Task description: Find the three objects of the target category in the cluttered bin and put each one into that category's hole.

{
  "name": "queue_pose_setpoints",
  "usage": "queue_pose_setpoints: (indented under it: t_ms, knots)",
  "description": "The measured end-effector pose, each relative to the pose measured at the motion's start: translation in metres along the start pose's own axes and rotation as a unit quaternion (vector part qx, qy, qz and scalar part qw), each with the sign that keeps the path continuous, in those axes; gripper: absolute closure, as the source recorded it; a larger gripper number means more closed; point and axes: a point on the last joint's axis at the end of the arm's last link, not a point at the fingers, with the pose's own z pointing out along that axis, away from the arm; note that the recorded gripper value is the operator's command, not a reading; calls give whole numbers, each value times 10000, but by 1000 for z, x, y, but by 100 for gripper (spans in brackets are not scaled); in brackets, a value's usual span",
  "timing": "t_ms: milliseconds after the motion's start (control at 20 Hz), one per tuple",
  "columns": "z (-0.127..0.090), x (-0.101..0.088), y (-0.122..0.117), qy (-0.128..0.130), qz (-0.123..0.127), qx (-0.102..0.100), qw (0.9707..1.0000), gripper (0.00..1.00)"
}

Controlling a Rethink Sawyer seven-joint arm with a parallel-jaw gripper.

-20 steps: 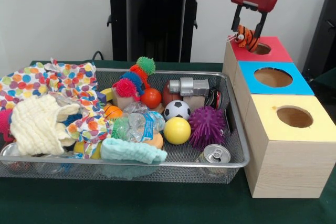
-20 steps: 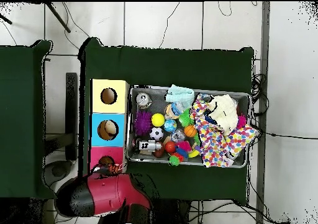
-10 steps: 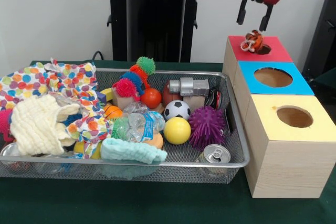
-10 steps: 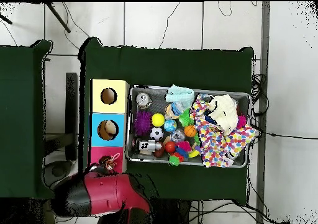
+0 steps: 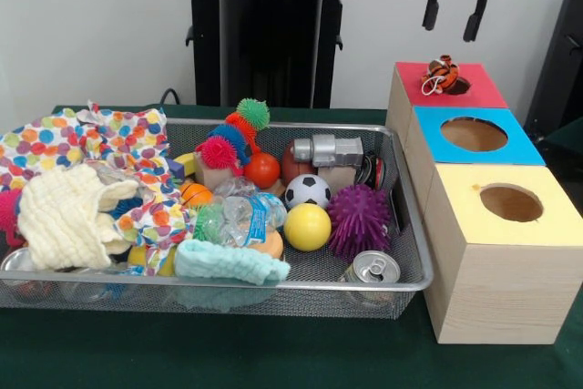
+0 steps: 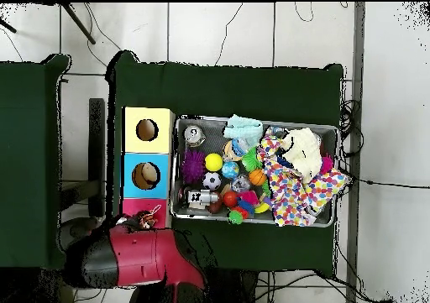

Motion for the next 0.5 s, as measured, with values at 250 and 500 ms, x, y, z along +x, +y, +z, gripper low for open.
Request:
queue_pose_setpoints:
  t_ms: [250,500]
  knots:
    - [-12,-6,4,-104,34,-112,9999,0]
    - [-9,-10,3,-110,65,-142,9998,0]
